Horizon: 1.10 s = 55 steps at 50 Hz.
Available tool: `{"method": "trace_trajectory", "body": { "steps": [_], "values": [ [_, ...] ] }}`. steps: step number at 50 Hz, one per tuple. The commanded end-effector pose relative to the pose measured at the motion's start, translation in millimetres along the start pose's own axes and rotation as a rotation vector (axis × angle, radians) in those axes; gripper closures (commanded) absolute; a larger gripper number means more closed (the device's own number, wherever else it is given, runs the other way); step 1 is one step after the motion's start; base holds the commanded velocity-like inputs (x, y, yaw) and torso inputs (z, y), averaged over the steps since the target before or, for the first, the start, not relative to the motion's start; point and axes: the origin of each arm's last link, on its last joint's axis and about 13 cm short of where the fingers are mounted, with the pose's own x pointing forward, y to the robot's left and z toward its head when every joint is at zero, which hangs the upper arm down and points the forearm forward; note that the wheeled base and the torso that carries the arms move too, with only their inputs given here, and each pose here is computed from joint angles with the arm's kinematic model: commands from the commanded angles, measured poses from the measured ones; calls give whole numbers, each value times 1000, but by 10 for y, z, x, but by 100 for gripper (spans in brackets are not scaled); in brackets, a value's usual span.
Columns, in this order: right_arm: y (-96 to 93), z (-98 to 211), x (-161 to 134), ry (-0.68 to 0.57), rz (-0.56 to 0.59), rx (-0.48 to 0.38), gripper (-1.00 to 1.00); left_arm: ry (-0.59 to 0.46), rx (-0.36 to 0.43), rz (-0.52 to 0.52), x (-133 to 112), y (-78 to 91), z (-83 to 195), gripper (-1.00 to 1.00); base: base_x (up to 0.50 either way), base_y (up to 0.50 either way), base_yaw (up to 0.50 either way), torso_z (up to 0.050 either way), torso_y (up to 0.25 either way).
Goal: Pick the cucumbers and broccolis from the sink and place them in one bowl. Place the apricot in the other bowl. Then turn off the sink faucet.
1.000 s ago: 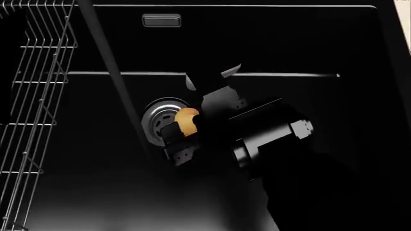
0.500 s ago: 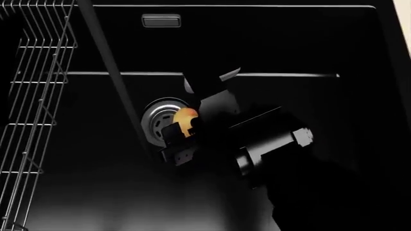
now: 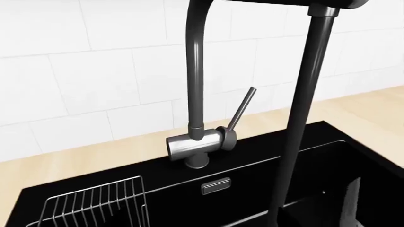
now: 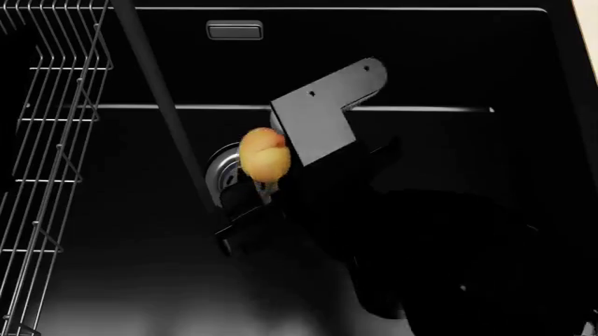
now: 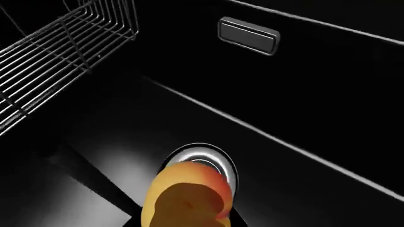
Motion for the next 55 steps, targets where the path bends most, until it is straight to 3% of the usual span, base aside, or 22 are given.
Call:
{"method": "trace_trajectory", "body": {
  "steps": [1,7,22,55],
  "values": [
    [140,290,-680,-237,-69,-85,100,-35,-23,-28,10,3,43,-100,0,0,0,0,0],
    [128,426,-941,-283,-120,-121,100,-41,-22,-27,-2,4,69,-100,0,0,0,0,0],
    [191,564,-1278,-328,-145,-150,100,-41,-15,-26,-14,1,83,-100,0,0,0,0,0],
    [139,610,-1456,-341,-190,-151,100,-38,0,-39,-10,-18,115,-100,1,0,0,-14,248]
  ]
}}
